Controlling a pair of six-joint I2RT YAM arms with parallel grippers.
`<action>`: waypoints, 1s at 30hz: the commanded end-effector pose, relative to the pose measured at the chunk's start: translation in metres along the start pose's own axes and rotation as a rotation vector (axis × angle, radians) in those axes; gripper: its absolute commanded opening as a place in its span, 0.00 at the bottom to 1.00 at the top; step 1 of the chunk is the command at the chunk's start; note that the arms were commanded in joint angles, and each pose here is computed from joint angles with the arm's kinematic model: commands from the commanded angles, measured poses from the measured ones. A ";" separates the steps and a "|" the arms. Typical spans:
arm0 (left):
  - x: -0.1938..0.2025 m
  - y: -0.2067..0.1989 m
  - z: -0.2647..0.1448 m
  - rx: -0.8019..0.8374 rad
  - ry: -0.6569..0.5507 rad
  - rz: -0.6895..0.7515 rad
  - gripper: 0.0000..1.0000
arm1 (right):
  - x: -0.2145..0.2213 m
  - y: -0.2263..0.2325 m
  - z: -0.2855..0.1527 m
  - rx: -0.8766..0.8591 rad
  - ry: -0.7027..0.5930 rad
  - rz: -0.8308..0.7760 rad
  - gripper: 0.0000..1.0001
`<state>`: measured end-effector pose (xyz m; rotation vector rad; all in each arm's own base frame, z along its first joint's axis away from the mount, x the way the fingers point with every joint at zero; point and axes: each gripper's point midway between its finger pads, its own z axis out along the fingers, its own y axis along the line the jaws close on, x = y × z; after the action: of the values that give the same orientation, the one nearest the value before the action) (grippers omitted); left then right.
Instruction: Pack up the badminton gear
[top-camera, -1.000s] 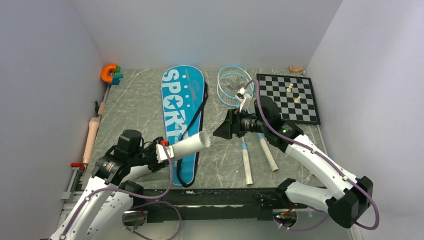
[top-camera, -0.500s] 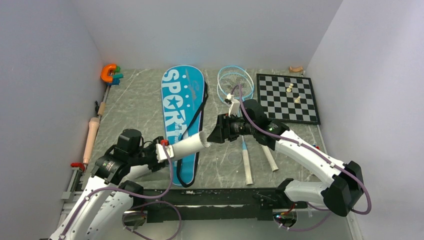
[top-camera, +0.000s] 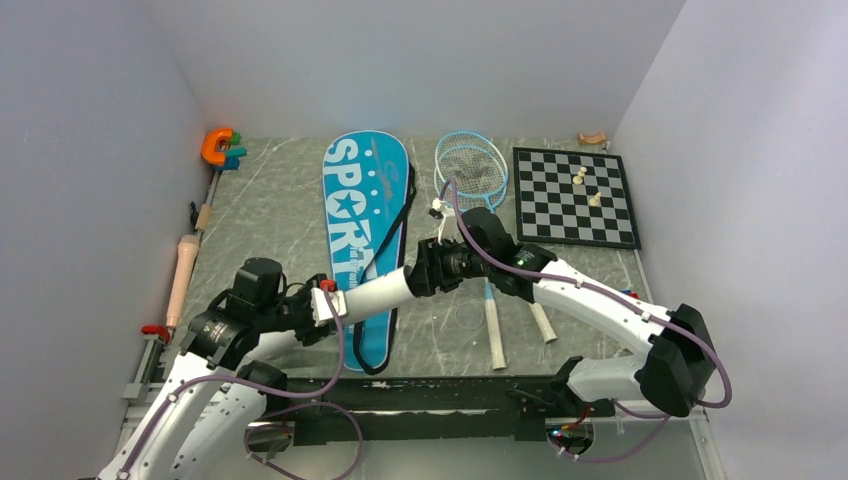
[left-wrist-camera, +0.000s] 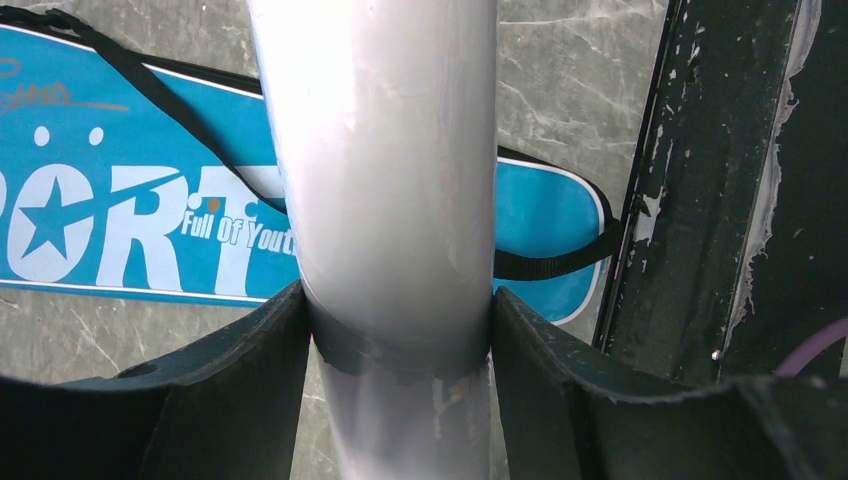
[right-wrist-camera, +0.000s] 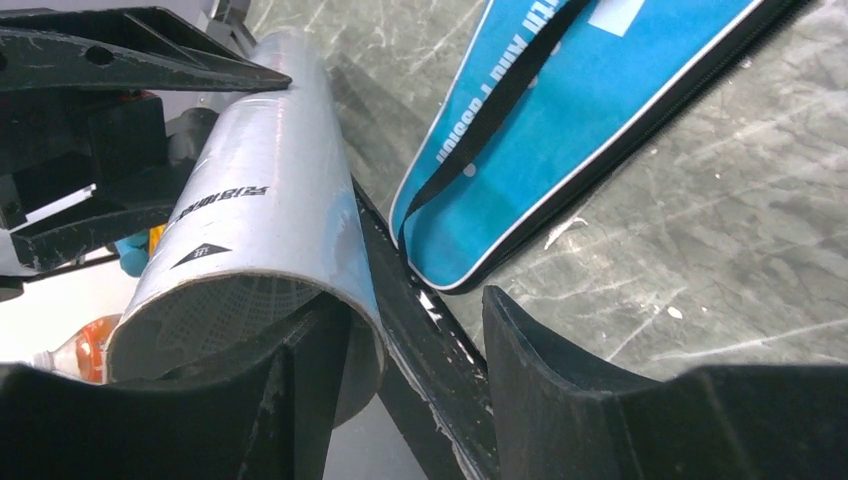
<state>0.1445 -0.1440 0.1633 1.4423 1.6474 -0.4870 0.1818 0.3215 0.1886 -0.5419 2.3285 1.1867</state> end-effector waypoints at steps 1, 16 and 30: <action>-0.039 0.010 -0.009 -0.024 -0.120 0.065 0.42 | -0.011 0.015 0.007 -0.065 -0.046 0.017 0.55; -0.015 0.005 0.001 -0.012 -0.073 0.075 0.42 | -0.040 0.023 -0.043 -0.076 -0.176 0.055 0.77; -0.005 0.003 0.002 -0.015 -0.047 0.098 0.41 | 0.022 -0.104 -0.069 0.366 -0.119 0.229 0.75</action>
<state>0.1424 -0.1437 0.1558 1.4653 1.6285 -0.4837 0.2123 0.2379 0.2292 -0.1947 2.2076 1.0961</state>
